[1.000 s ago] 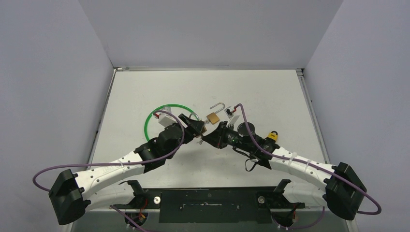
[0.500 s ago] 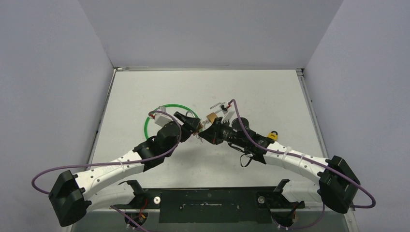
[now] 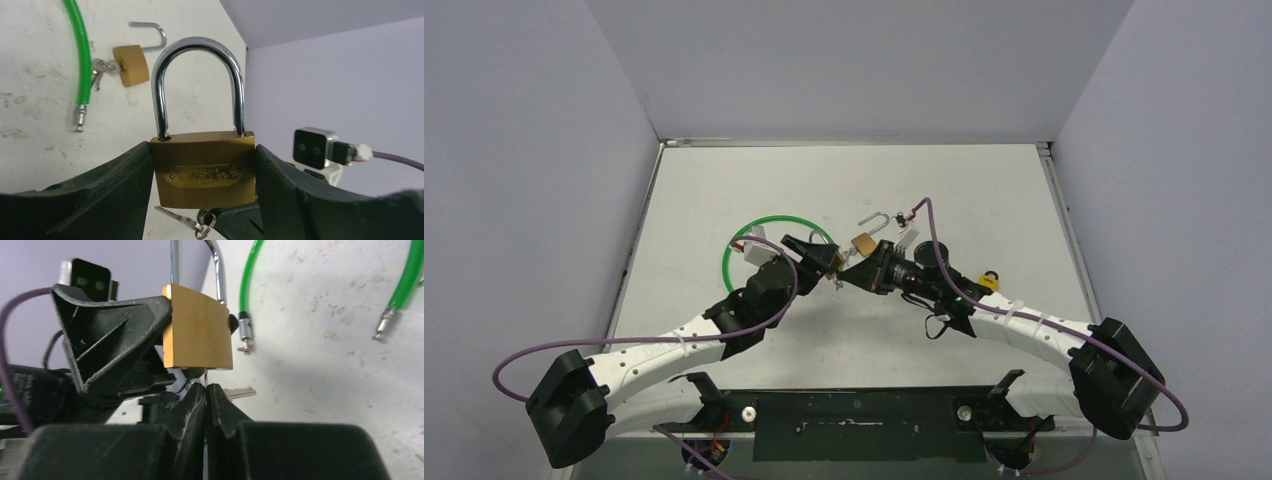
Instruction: Unlock with the key
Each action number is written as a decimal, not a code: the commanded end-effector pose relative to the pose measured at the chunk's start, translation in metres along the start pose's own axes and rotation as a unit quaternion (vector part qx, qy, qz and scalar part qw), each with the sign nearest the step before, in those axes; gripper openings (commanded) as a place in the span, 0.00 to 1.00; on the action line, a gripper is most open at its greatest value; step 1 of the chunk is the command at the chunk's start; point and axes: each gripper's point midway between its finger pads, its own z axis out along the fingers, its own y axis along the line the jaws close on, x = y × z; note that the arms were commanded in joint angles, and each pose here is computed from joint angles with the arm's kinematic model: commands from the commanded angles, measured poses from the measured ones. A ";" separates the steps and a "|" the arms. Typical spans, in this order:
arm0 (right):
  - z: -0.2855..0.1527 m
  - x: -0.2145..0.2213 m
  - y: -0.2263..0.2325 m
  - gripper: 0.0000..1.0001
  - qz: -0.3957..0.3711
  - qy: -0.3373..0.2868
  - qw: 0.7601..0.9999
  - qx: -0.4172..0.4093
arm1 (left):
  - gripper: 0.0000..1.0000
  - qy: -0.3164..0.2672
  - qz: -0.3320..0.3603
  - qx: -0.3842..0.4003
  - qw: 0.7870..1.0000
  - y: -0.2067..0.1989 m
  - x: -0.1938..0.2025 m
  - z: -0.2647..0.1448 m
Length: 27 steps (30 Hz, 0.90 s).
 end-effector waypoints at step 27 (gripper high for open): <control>-0.123 -0.074 0.126 0.87 -0.260 -0.161 0.947 -0.103 | 0.00 0.103 0.321 0.505 0.795 -0.148 0.054 -0.126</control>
